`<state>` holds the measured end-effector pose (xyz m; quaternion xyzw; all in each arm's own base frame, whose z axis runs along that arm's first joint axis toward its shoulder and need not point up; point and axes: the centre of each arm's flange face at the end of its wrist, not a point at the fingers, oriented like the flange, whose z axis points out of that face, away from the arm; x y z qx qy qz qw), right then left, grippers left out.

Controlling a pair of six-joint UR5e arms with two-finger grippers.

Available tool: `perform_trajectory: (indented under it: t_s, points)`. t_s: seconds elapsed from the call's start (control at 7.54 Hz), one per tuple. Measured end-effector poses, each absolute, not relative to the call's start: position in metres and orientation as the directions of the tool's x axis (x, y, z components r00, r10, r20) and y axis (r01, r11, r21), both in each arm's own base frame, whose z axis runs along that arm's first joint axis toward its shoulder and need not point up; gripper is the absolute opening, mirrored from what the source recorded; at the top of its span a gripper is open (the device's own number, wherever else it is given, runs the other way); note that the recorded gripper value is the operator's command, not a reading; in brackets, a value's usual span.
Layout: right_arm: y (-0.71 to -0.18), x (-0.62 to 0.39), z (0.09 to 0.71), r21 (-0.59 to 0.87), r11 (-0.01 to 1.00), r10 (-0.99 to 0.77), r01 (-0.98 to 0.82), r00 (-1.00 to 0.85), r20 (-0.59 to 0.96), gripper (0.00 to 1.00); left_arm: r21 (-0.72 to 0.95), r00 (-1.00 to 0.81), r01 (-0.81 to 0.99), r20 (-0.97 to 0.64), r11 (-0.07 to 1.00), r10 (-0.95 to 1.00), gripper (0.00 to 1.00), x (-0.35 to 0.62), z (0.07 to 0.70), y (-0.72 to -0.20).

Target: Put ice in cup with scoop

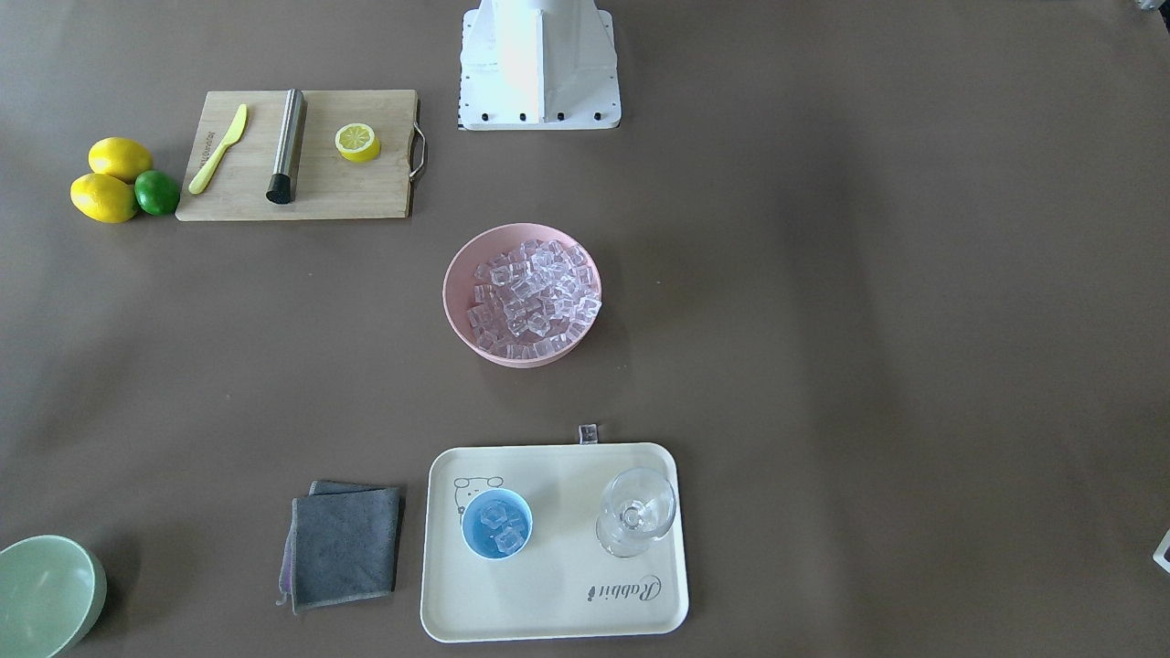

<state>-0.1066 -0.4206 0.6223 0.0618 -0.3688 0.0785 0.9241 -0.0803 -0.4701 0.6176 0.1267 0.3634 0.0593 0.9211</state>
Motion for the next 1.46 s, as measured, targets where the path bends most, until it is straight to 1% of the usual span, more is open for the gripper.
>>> perform_trajectory:
  t_s: [0.4,0.53,0.66,0.8,1.19,1.46]
  points:
    - [-0.415,-0.122,0.639,0.061,0.983,0.082,-0.171,0.718,0.691,0.0,0.276,0.729,-0.018,-0.655,0.961,0.202,0.99,-0.08,0.618,-0.47]
    - [-0.412,-0.125,0.65,0.068,0.984,0.071,-0.164,0.715,0.696,0.04,0.275,0.729,-0.018,-0.655,0.961,0.201,0.99,-0.08,0.618,-0.47]
    - [-0.411,-0.127,0.657,0.08,0.984,0.057,-0.159,0.706,0.706,0.64,0.274,0.729,-0.018,-0.655,0.962,0.2,0.99,-0.08,0.619,-0.47]
    - [-0.41,-0.129,0.661,0.089,0.984,0.047,-0.156,0.7,0.712,0.99,0.272,0.729,-0.018,-0.655,0.962,0.199,0.99,-0.08,0.62,-0.47]
    - [-0.408,-0.13,0.66,0.089,0.985,0.036,-0.146,0.687,0.726,1.0,0.273,0.729,-0.018,-0.655,0.962,0.199,0.99,-0.08,0.62,-0.47]
    - [-0.401,-0.129,0.649,0.059,0.991,0.039,-0.124,0.665,0.746,1.0,0.275,0.728,-0.019,-0.655,0.961,0.202,0.99,-0.079,0.618,-0.47]
